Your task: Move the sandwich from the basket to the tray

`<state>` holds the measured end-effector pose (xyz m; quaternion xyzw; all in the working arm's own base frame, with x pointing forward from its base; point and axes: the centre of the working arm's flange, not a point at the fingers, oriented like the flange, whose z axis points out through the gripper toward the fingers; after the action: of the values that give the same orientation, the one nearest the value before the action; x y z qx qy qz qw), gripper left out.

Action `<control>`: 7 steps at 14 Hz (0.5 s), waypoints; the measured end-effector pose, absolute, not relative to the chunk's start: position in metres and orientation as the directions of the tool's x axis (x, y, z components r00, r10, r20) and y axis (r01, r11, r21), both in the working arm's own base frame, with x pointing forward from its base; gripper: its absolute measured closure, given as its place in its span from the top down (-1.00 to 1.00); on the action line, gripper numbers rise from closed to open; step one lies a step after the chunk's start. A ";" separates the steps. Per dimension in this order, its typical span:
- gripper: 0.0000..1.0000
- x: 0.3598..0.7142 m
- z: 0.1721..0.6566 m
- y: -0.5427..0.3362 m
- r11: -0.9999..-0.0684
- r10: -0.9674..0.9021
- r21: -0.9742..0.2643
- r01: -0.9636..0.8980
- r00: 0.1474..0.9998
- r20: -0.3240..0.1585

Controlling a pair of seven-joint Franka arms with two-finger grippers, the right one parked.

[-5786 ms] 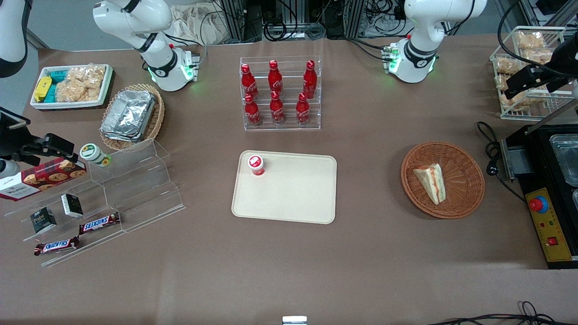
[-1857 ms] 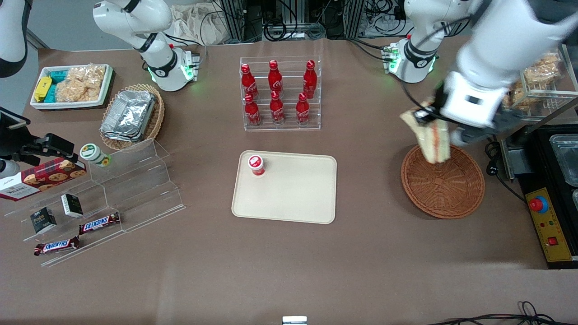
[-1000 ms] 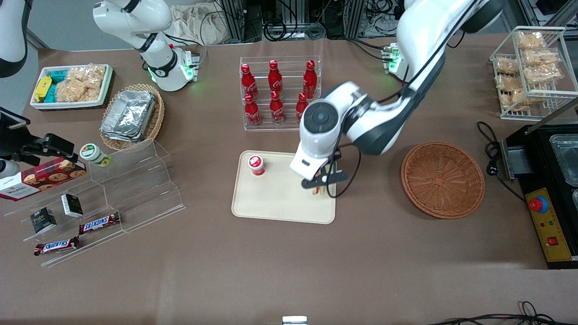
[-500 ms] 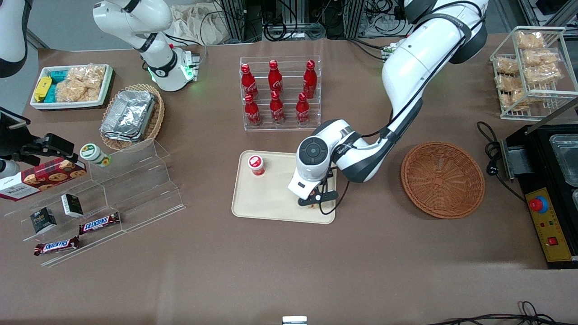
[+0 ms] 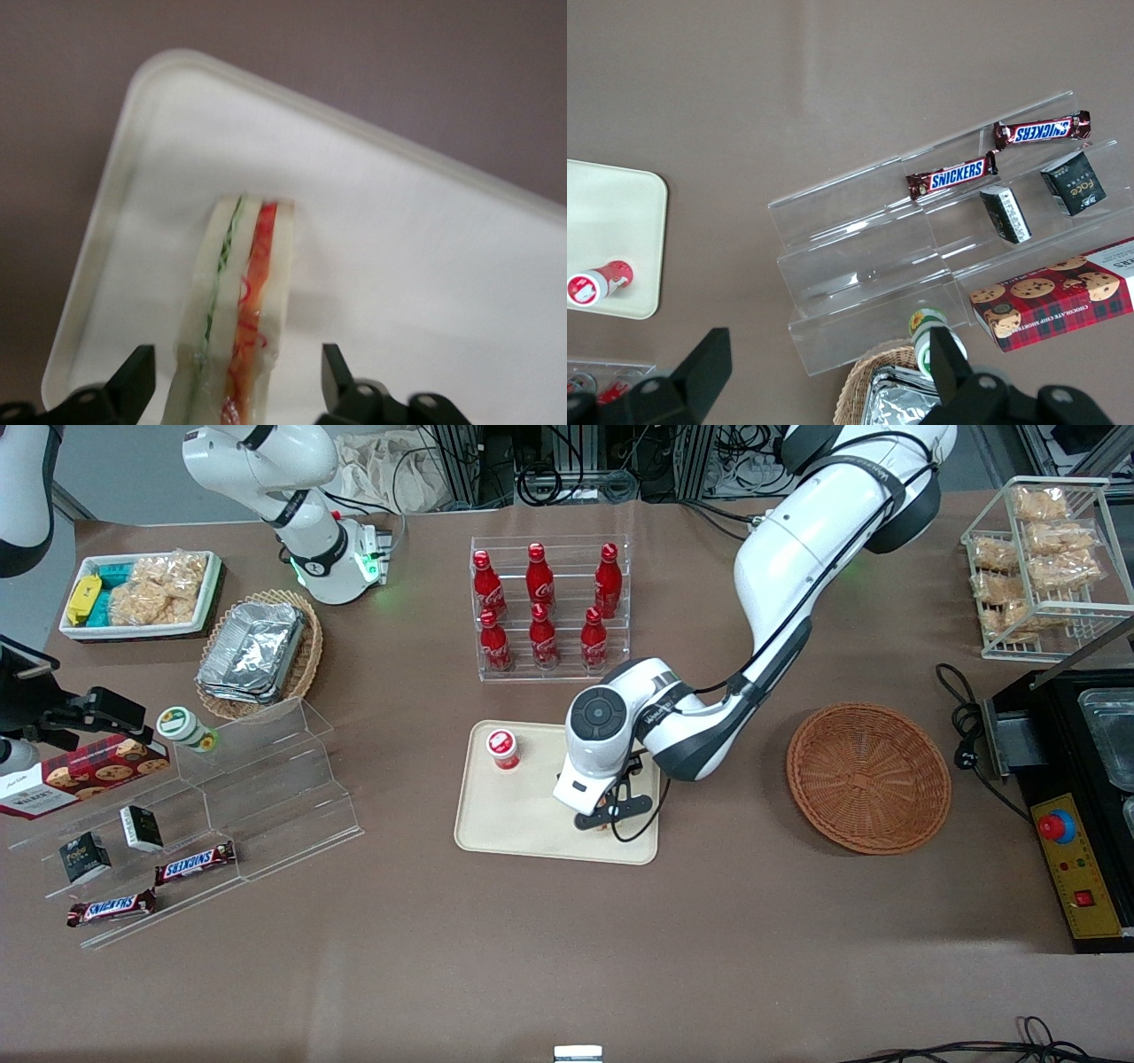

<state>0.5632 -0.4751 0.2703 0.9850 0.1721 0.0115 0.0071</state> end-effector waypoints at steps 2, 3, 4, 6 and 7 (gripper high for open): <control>1.00 0.584 0.338 -0.448 -0.876 0.482 0.040 0.480 0.872 0.080; 1.00 0.594 0.378 -0.427 -0.845 0.535 0.050 0.533 0.838 0.108; 1.00 0.601 0.417 -0.402 -0.819 0.573 0.056 0.571 0.809 0.130; 1.00 0.604 0.476 -0.354 -0.794 0.604 0.035 0.607 0.780 0.163; 1.00 0.604 0.494 -0.333 -0.792 0.604 0.014 0.610 0.780 0.166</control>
<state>0.6041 -0.3328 0.4942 0.9431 0.3219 0.0810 -0.0201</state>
